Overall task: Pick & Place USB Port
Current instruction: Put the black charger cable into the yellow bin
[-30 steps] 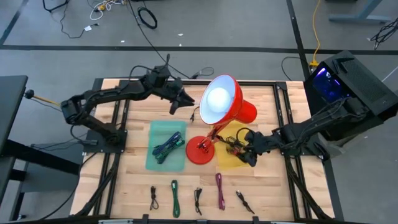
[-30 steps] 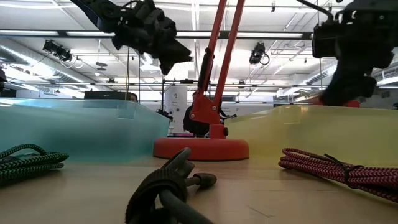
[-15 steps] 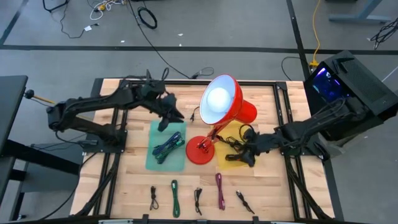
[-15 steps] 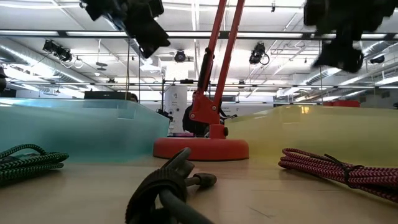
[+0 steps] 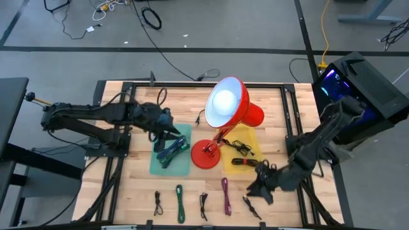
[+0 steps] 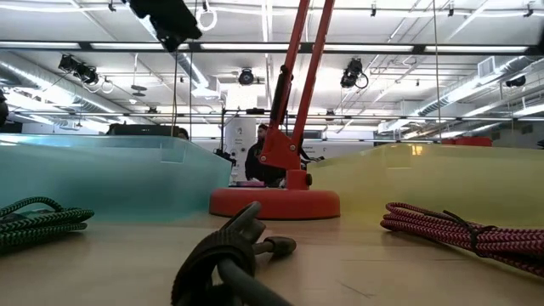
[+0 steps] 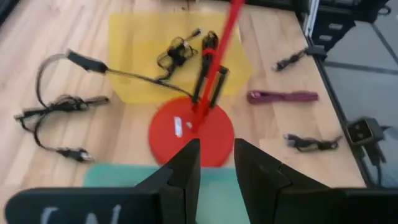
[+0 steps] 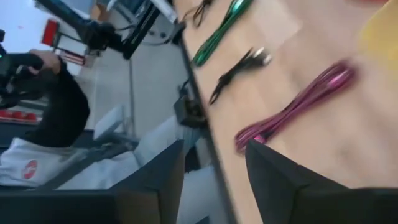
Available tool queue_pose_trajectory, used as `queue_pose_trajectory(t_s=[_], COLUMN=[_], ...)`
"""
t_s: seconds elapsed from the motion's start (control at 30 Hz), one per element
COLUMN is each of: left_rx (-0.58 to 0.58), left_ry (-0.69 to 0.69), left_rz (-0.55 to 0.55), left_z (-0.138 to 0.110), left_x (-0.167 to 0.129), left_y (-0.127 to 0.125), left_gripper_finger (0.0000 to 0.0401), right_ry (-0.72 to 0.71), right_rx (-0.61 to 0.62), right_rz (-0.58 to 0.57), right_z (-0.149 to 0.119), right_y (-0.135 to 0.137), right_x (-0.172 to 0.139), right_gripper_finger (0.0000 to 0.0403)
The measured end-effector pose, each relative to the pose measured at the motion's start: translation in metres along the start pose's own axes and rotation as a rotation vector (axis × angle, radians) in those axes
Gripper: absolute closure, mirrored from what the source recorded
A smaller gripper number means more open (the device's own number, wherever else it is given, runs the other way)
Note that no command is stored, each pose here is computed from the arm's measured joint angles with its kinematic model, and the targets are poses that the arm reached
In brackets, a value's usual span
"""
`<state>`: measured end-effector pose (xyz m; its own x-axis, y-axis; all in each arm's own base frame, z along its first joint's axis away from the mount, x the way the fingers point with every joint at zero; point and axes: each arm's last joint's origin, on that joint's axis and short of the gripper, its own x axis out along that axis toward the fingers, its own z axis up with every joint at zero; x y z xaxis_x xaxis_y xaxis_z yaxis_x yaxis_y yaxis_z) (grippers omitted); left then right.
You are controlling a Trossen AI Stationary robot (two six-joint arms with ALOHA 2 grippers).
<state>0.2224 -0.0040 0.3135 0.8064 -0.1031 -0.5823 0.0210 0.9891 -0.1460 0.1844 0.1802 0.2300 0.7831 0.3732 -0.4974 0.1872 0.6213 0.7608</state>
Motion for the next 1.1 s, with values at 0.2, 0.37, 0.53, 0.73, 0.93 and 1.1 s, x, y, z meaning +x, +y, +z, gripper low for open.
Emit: queue_pose_trajectory(t_s=[0.2,0.37,0.53,0.73,0.93,1.1], left_rx=[-0.015,-0.041,-0.05,-0.032,0.003,0.014], left_ry=[0.017,-0.004,-0.032,-0.068,-0.088,-0.102], left_rz=[0.039,0.058,0.076,0.101,0.114,0.129], left_z=[-0.007,-0.012,-0.02,-0.027,-0.032,-0.034], left_x=[-0.002,-0.004,-0.009,-0.015,-0.02,-0.022], left_y=[-0.03,-0.053,-0.077,-0.096,-0.107,-0.11], left_gripper_finger=[0.0298,0.0298,0.0298,0.0298,0.0298,0.0298], right_ry=[0.085,0.189,0.26,0.349,0.41,0.406], right_rx=[0.042,0.054,0.031,0.069,0.084,0.095], right_rz=[-0.025,-0.14,-0.226,-0.331,-0.375,-0.417], right_z=[-0.029,-0.037,-0.047,-0.06,-0.066,-0.065], right_y=[-0.002,0.003,0.013,0.006,-0.002,-0.005], right_x=[0.03,0.043,0.055,0.068,0.075,0.074], right_gripper_finger=[0.0249,0.0267,0.0283,0.0295,0.0296,0.0296])
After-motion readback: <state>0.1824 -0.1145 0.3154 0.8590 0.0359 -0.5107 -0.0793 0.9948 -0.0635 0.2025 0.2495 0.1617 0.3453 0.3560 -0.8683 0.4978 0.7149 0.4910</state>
